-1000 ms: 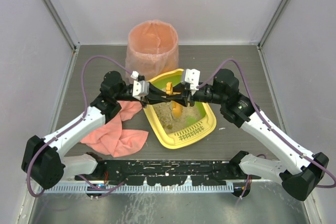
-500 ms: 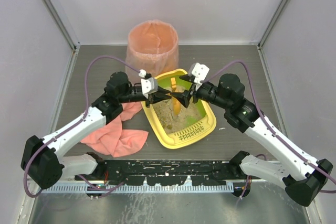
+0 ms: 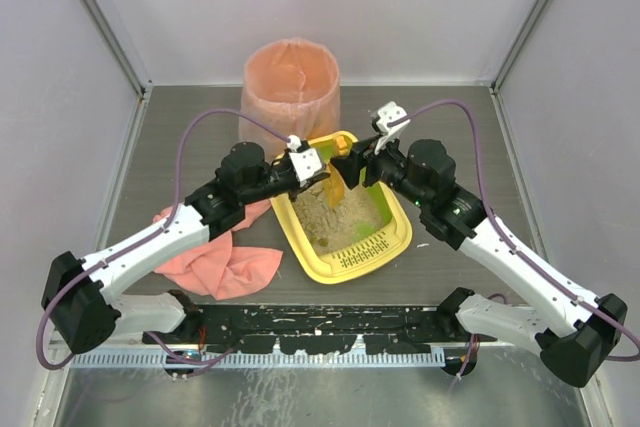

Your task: Clean the litter box

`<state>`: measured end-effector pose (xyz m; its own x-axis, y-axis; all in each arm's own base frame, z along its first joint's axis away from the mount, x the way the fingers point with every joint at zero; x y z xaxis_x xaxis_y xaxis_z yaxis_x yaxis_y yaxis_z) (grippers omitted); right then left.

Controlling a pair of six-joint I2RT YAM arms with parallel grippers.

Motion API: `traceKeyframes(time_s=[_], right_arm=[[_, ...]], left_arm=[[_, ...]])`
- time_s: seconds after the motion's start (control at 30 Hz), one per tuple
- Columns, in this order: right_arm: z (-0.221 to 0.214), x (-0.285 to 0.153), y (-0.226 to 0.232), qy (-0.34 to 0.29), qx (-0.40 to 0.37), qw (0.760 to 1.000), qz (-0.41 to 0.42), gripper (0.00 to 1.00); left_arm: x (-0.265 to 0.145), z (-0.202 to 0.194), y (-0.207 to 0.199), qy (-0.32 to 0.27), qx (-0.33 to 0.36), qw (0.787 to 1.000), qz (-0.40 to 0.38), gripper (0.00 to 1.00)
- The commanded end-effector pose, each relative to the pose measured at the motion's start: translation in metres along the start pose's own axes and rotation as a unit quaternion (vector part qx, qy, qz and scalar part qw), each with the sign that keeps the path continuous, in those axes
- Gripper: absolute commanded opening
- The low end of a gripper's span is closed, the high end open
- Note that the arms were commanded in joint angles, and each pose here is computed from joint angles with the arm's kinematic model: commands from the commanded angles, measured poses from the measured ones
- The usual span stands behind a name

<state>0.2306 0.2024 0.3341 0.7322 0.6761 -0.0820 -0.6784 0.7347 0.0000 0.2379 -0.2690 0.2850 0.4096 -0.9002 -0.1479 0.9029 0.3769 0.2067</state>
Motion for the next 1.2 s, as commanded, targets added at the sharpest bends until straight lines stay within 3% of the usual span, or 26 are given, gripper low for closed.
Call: traceKeyframes(time_s=[0.0,0.33,0.53,1.17], right_arm=[[0.020,0.011,-0.007,-0.035,0.038,0.998,-0.036,0.65],[0.020,0.012,-0.006,-0.036,0.048,0.997,-0.042,0.65],[0.015,0.014,-0.011,-0.002,0.088,0.993,-0.077,0.50],[-0.010,0.037,0.001,0.078,0.112,0.989,-0.060,0.52]], left_arm=[[0.007,0.014,0.003,0.008,0.027,0.999,0.025,0.00],[0.011,0.013,0.006,0.025,0.027,0.999,0.040,0.00],[0.010,0.010,0.008,0.031,0.032,0.998,0.050,0.00],[0.020,-0.001,0.007,0.052,0.036,0.997,0.040,0.00]])
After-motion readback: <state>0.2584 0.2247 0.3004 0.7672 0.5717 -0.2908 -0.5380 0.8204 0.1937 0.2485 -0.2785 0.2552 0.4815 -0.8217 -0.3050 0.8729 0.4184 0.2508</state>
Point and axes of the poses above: each gripper's point midway between its finger pads, its own x axis out along the fingers, its own y axis along the line the jaws close on, z = x × y, the point moved 6 cm from there along -x, back along the fingers, and after that the axes turned 6 degrees about -x, right-handed, at the moved point
